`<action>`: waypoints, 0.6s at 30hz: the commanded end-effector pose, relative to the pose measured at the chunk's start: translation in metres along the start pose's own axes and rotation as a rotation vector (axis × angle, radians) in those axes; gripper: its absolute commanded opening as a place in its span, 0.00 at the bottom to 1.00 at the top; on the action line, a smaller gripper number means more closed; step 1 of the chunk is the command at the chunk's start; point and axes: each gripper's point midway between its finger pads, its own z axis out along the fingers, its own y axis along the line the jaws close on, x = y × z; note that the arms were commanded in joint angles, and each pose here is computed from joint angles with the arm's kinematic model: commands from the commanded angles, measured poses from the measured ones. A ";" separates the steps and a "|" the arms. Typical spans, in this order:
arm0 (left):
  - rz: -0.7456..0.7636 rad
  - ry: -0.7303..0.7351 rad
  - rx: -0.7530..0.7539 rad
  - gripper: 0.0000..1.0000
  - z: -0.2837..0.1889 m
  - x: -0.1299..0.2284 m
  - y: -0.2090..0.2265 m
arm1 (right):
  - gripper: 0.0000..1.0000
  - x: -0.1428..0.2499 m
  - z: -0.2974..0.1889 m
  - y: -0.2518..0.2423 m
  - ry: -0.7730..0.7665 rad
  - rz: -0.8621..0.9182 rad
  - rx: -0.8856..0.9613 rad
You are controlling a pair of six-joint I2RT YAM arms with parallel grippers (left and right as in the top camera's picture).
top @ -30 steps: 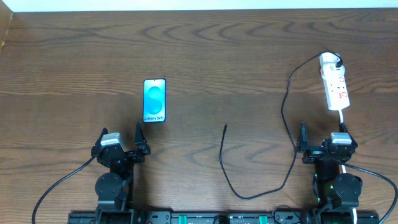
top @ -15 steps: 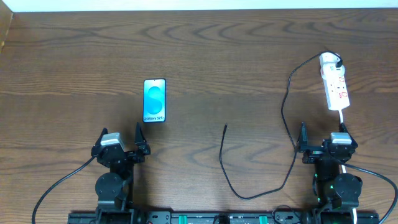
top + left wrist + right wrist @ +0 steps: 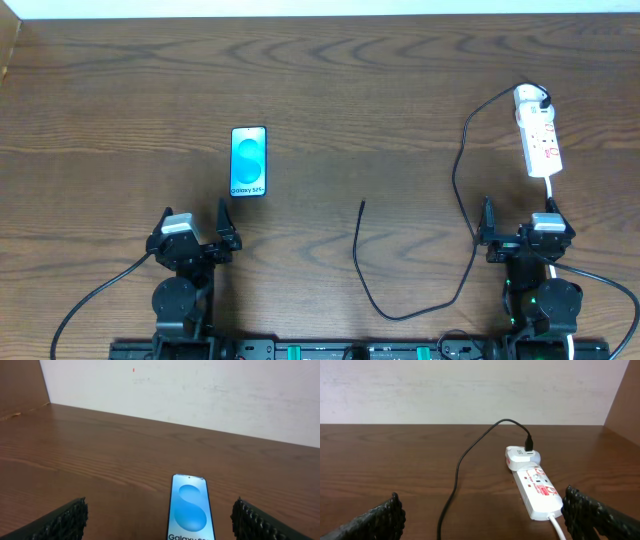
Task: Plug charger to phone and switch on socket
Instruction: 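Move the left gripper forward over the Galaxy phone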
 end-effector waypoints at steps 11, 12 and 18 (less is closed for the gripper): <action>0.013 -0.041 0.004 0.92 -0.015 -0.063 -0.007 | 0.99 -0.001 -0.001 0.001 -0.004 -0.008 -0.005; 0.014 -0.031 0.003 0.92 -0.015 -0.066 -0.007 | 0.99 -0.001 -0.001 0.001 -0.004 -0.008 -0.005; 0.026 0.052 -0.008 0.92 -0.012 -0.081 -0.010 | 0.99 -0.001 -0.001 0.001 -0.004 -0.008 -0.005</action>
